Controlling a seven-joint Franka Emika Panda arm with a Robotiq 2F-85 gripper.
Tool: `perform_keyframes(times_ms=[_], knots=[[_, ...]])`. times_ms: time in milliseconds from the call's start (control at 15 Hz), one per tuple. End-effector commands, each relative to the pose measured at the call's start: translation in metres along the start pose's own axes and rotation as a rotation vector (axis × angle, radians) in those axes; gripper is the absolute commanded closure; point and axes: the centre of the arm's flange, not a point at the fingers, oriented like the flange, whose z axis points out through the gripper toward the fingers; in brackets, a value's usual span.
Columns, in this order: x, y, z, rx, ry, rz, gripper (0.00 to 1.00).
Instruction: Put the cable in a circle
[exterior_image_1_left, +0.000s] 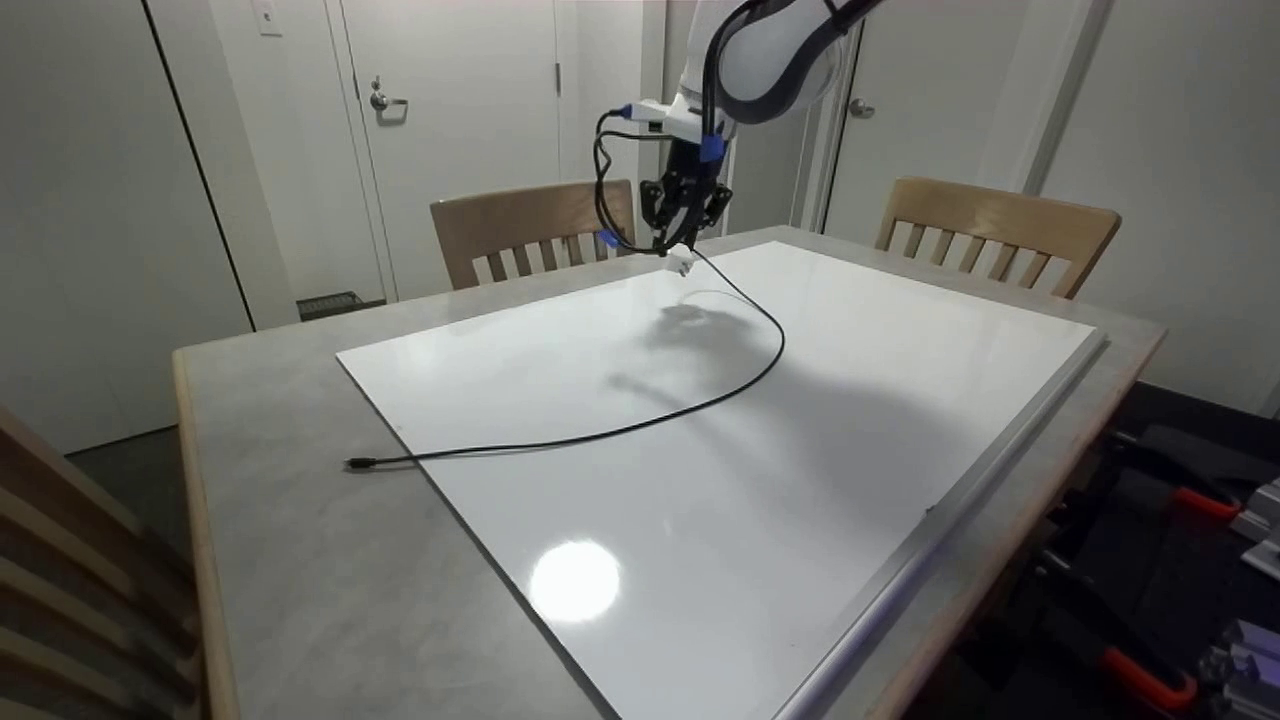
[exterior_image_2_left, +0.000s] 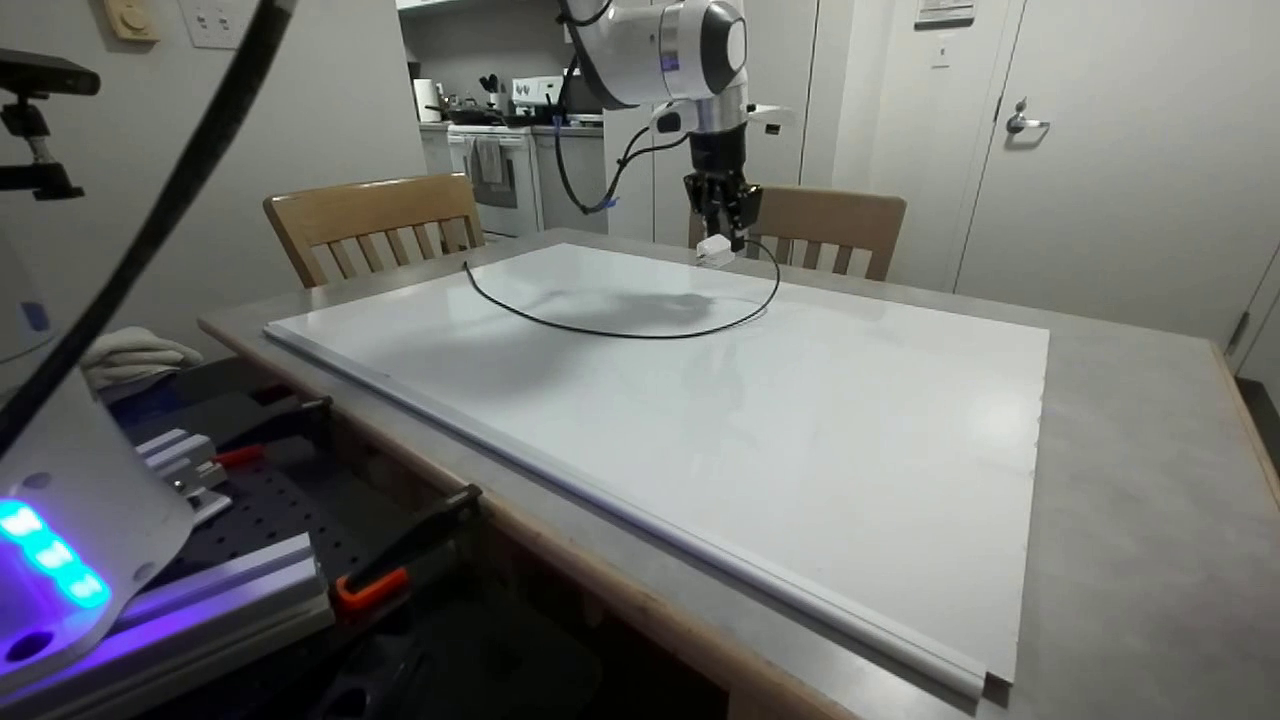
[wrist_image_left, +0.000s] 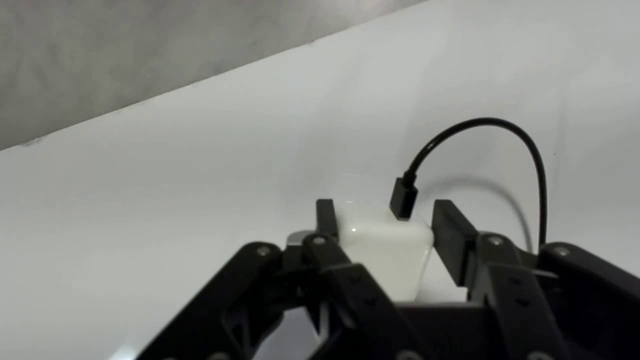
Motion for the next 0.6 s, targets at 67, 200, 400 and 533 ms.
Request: perform_keyframes(times_ms=[67,200,400,533], knots=[[-0.001,0.022,-0.007,-0.026,-0.023,-0.268,0.74],[0.003,0.033,-0.01,-0.026,-0.011,-0.366,0.74],[0.021,0.051,-0.01,-0.004,-0.04,-0.28,0.49],[0.02,0.048,-0.007,0.002,-0.039,-0.278,0.49]])
